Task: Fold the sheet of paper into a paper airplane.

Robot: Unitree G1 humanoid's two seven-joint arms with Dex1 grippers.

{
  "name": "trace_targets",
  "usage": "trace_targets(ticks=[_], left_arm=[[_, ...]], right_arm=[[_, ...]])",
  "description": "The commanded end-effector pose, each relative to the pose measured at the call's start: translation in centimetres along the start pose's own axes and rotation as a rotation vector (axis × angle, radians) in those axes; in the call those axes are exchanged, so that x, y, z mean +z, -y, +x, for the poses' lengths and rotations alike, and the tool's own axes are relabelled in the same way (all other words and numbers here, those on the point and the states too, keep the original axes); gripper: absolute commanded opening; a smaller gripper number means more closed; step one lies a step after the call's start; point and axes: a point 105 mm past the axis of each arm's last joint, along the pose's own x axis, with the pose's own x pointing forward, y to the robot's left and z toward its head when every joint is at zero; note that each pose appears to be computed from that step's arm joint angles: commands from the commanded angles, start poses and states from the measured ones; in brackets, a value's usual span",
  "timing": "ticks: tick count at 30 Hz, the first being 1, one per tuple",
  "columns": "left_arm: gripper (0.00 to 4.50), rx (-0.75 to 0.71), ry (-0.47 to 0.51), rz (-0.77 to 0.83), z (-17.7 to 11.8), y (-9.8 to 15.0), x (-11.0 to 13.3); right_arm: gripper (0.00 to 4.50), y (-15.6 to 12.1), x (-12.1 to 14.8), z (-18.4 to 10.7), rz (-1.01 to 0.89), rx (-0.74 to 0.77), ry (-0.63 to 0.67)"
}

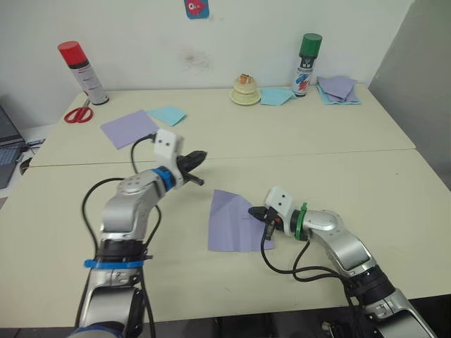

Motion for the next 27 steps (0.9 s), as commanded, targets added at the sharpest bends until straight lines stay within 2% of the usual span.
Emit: trace_targets(ticks=[1, 6, 13, 17, 26, 27], left_arm=[[0.68, -0.061, 0.015, -0.042, -0.9, 1.5, -0.2], [2.25, -0.097, -0.034, -0.087, -0.8, 3.1, -1.8], [2.25, -0.188, -0.105, -0.112, -0.1, 6.0, -3.6], [2.25, -0.192, -0.161, -0.072, 0.2, 6.2, -4.8], [2.25, -0.235, -0.190, -0.011, 0.4, 6.7, -5.6], [1.85, -0.242, -0.193, -0.003, 0.4, 6.8, -5.6]], right_arm=[[0.00, -0.6, -1.0, 0.5, 0.008, 0.029, -0.041], [0.00, -0.6, -1.1, 0.5, 0.004, 0.036, -0.044], [0.00, -0.5, -1.3, 0.2, 0.003, 0.034, -0.053], [0.00, -0.6, -1.4, 0.1, 0.004, 0.030, -0.054], [0.00, -0.7, -1.6, -0.1, 0.008, 0.017, -0.058], [0.00, -0.7, -1.6, -0.1, 0.008, 0.016, -0.058]])
